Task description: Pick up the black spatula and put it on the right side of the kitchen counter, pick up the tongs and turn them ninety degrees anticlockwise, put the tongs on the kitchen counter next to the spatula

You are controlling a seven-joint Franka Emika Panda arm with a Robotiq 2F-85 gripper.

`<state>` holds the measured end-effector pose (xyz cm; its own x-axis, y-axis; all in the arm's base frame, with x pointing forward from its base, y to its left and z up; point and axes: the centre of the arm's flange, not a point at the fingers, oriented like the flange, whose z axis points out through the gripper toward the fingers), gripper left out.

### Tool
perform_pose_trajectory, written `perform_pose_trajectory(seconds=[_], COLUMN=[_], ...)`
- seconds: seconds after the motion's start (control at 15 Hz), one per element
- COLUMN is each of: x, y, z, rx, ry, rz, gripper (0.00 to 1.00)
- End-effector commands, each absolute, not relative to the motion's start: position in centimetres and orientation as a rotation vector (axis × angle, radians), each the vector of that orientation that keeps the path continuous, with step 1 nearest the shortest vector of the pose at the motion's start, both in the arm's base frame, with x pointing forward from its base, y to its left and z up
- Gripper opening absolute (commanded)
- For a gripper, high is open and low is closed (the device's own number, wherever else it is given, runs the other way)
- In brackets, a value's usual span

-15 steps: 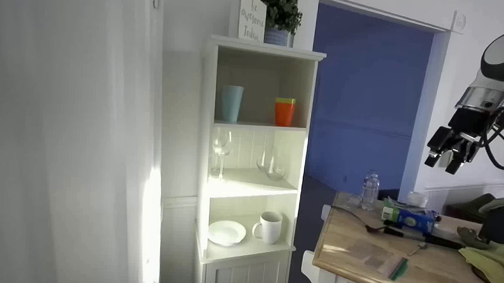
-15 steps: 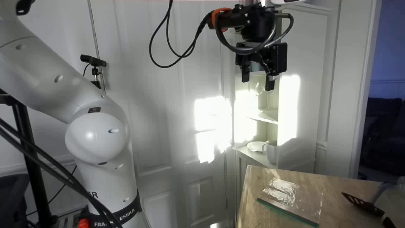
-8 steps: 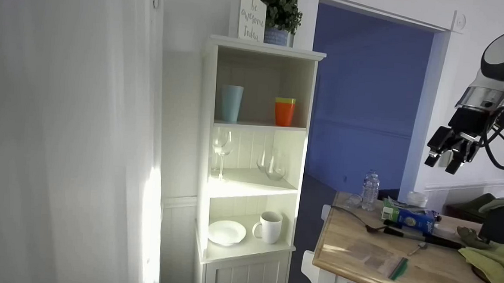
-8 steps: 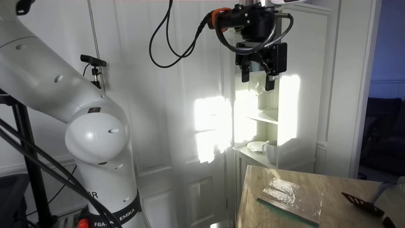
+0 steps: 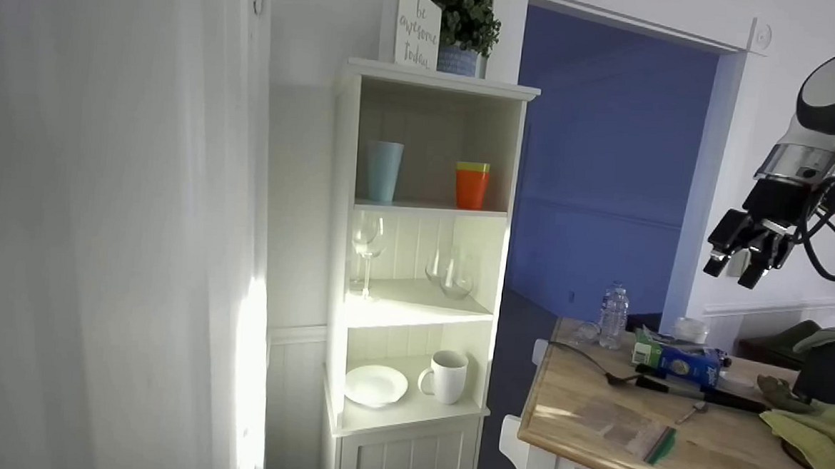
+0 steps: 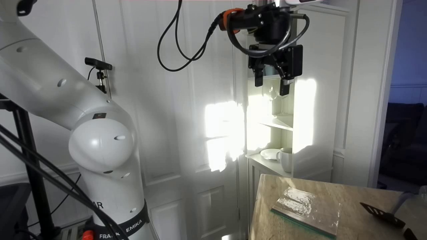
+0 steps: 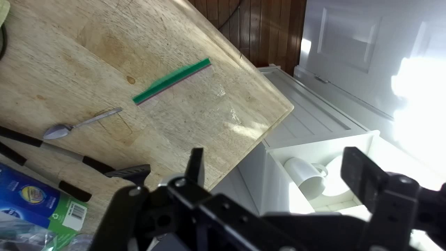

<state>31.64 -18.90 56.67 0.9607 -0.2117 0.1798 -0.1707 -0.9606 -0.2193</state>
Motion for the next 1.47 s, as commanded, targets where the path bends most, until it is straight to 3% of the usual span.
perform_pose_trajectory(seconds=[0.0,1.4], x=[31.6,56.0], y=[-18.9,-29.4], z=[56.7,47.6], rx=[-2.909,-3.231], ry=[0.287,0.097], rz=[-0.299,-0.469], gripper=[1.0,1.0])
